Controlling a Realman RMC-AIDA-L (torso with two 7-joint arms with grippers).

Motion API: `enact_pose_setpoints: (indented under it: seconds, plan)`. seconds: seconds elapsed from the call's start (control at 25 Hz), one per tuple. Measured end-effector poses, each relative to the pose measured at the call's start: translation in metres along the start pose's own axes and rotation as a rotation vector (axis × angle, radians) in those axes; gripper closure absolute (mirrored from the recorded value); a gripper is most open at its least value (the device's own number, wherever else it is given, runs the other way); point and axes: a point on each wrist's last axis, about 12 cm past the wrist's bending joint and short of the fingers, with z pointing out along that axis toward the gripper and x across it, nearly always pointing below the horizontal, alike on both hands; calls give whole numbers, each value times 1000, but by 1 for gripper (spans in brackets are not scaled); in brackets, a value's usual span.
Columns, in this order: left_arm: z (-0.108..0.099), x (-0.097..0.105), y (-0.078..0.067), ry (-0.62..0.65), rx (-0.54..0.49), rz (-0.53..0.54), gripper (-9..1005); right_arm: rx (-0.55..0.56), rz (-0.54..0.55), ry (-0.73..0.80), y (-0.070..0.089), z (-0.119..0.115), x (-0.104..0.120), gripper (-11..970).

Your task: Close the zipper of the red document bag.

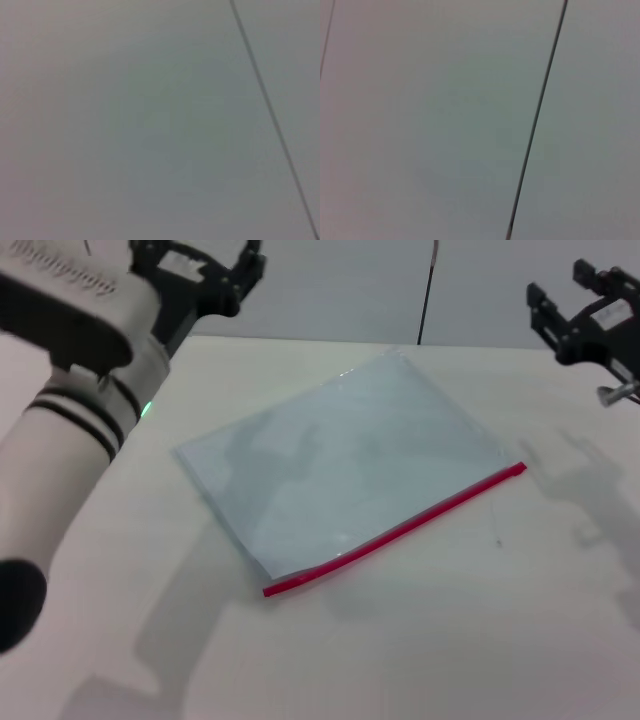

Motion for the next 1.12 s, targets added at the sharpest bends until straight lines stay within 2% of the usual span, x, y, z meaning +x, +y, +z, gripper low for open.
enact_pose_setpoints:
  seconds: [0.16,0.36,0.6,0.84,1.12]
  plan:
    - [-7,14,2,-42,-47,-46,262,40,62,-102,-2,-15,12,407]
    - [-11,29,12,-77,-89,-117,263,94,112,-118,-6,-25,40,407]
    - [-16,45,15,-108,-96,-109,263,146,168,-112,-12,-31,66,406]
    - [-18,52,15,-126,-84,-132,262,213,197,-94,-21,-42,79,406]
    - [-20,56,17,-117,-89,-129,263,230,201,-82,-24,-44,81,415]
